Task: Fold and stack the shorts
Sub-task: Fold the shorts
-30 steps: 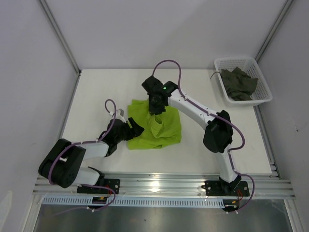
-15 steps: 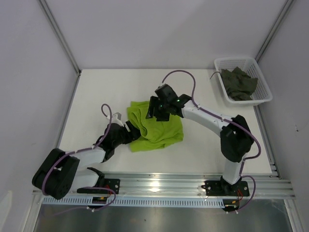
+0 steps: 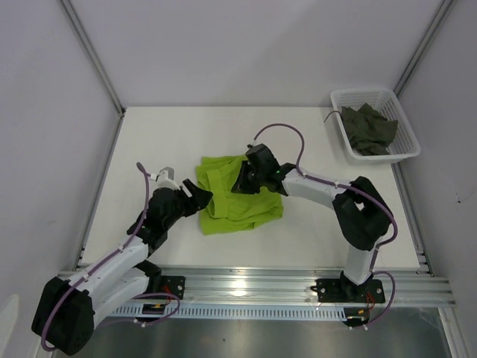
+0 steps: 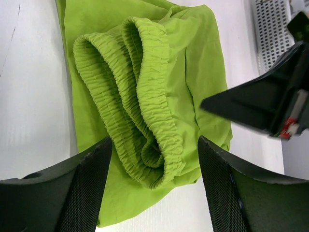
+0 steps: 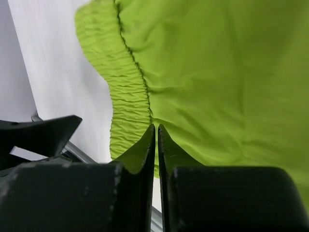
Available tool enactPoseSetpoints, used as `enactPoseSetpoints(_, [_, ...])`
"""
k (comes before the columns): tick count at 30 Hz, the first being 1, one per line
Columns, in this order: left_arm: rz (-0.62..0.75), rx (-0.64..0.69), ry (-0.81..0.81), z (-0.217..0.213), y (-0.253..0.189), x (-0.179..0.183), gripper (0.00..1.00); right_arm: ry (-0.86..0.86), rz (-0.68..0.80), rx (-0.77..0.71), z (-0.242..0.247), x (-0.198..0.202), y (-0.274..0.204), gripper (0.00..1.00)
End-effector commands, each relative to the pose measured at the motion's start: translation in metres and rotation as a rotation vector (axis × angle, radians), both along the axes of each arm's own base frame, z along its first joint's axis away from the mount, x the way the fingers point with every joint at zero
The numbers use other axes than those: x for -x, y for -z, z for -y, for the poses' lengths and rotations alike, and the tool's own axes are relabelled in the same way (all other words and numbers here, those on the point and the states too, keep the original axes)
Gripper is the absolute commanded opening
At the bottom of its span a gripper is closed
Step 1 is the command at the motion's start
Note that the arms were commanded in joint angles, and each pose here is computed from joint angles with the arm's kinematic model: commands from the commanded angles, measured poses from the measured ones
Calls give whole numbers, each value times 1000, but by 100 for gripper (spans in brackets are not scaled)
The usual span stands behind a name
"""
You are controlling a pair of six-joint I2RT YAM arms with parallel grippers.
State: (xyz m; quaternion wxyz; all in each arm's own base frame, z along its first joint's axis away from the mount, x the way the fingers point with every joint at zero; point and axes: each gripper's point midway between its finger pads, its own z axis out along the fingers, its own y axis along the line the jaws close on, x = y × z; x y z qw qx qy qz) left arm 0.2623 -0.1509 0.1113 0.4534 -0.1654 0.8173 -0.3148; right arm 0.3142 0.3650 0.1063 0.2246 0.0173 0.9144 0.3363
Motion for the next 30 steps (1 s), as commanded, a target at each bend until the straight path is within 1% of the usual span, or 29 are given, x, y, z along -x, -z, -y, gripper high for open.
enactPoseSetpoints(1, [10,-39,-4,4,-16,-16,75,-62,21,-73,-38,10,7,5])
enactPoseSetpoints(3, [0,-59,-9,5,-14,-24,76,-108,31,-90,-58,21,12,4])
enactPoseSetpoints(7, [-4,-69,3,10,-17,-39,76,-137,-9,-37,-71,38,45,3])
enactPoseSetpoints(9, [-10,-61,5,9,-18,-48,76,-133,-29,-2,-69,44,64,2])
enactPoseSetpoints(12, [-26,-35,23,9,-16,-58,76,-128,-3,5,-69,48,74,2])
enactPoseSetpoints(15, [-46,-25,33,11,-11,-64,72,-137,3,30,-67,53,84,2])
enactPoseSetpoints(17, [-50,-11,46,16,-10,-68,69,-145,16,22,-68,54,81,2])
enactPoseSetpoints(18, [-48,-6,53,18,-10,-70,65,-145,24,16,-68,54,78,2])
enactPoseSetpoints(19, [-55,-6,53,18,-8,-70,63,-142,58,-17,-72,50,63,3])
enactPoseSetpoints(20, [-62,-8,57,19,-4,-72,59,-144,67,-20,-70,53,60,4])
enactPoseSetpoints(21, [-66,-13,63,20,-2,-73,55,-138,103,-36,-70,50,45,5])
enactPoseSetpoints(26, [-103,-40,93,24,13,-76,47,-136,163,-38,-64,45,17,7])
enactPoseSetpoints(28, [-132,-78,78,19,27,-78,43,-131,173,-39,-62,42,6,7])
enactPoseSetpoints(30, [-189,-136,58,11,50,-79,41,-127,187,-34,-57,41,3,7])
